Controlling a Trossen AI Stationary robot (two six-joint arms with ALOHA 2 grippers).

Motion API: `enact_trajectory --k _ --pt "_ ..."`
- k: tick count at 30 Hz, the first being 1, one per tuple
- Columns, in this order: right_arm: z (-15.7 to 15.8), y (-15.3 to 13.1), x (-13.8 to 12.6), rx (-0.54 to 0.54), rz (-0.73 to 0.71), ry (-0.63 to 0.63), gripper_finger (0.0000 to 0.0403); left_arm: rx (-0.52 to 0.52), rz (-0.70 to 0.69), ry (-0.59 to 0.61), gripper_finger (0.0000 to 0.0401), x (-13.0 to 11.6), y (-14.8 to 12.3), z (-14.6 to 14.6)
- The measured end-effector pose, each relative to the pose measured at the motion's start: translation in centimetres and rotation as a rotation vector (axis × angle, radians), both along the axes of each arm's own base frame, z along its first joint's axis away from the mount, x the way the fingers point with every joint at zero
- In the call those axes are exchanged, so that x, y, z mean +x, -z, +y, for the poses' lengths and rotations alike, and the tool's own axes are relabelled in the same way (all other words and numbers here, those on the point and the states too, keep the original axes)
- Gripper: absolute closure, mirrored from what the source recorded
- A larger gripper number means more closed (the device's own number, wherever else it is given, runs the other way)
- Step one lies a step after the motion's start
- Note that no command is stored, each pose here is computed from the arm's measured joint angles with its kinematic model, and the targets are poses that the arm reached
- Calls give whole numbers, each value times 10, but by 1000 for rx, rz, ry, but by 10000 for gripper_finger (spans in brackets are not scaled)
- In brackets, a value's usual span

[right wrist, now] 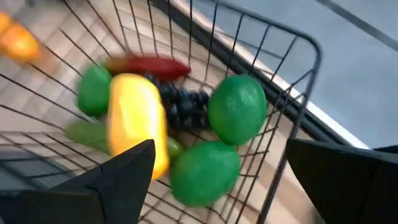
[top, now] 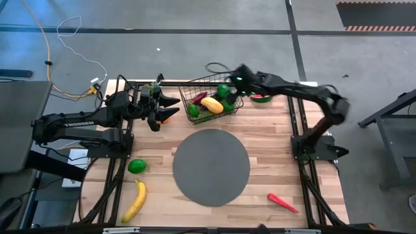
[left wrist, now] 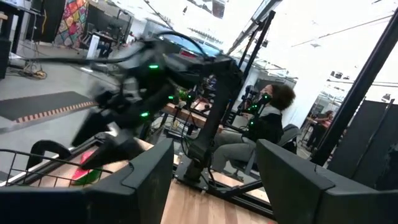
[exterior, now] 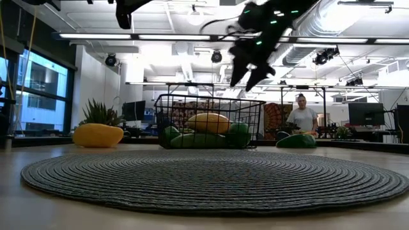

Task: Build produce basket
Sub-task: Adjust the black wire basket

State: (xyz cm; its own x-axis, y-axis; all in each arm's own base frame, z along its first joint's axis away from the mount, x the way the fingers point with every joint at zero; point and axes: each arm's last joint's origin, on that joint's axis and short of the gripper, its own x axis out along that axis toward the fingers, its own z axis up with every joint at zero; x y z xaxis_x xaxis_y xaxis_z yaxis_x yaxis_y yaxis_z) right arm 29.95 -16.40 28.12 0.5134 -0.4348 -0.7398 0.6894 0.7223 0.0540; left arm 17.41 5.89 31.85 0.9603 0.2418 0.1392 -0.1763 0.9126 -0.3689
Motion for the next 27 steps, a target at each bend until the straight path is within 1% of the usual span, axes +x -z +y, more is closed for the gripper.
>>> enact_trajectory --k 2,4,6,9,11,13,15,19,21,24,27 --pt "8 -5 -18 4 -111 37 59 5 1 -5 185 0 0 0" --pt "13 -6 -35 15 -178 94 59 3 0 -15 185 0 0 0" --pt "16 -3 -47 18 -201 175 59 2 0 -22 185 0 0 1" --pt "19 -1 -61 -26 -234 289 59 2 0 -23 185 0 0 1" --pt "21 5 -68 -35 -246 377 59 2 0 -23 185 0 0 1" --pt "23 14 -72 -23 -231 425 59 2 0 -23 185 0 0 1" --pt "24 22 -74 -3 -229 448 59 2 0 -27 185 0 0 1" --pt "20 32 -75 63 -225 459 59 1 -1 -31 185 0 0 1" --pt "16 36 -76 95 -228 509 64 1 -1 -31 185 0 0 1" --pt "6 48 -77 188 -214 545 84 1 -1 -31 185 0 0 1" --pt "-2 60 -75 292 -202 515 116 0 -1 -30 185 0 0 1"
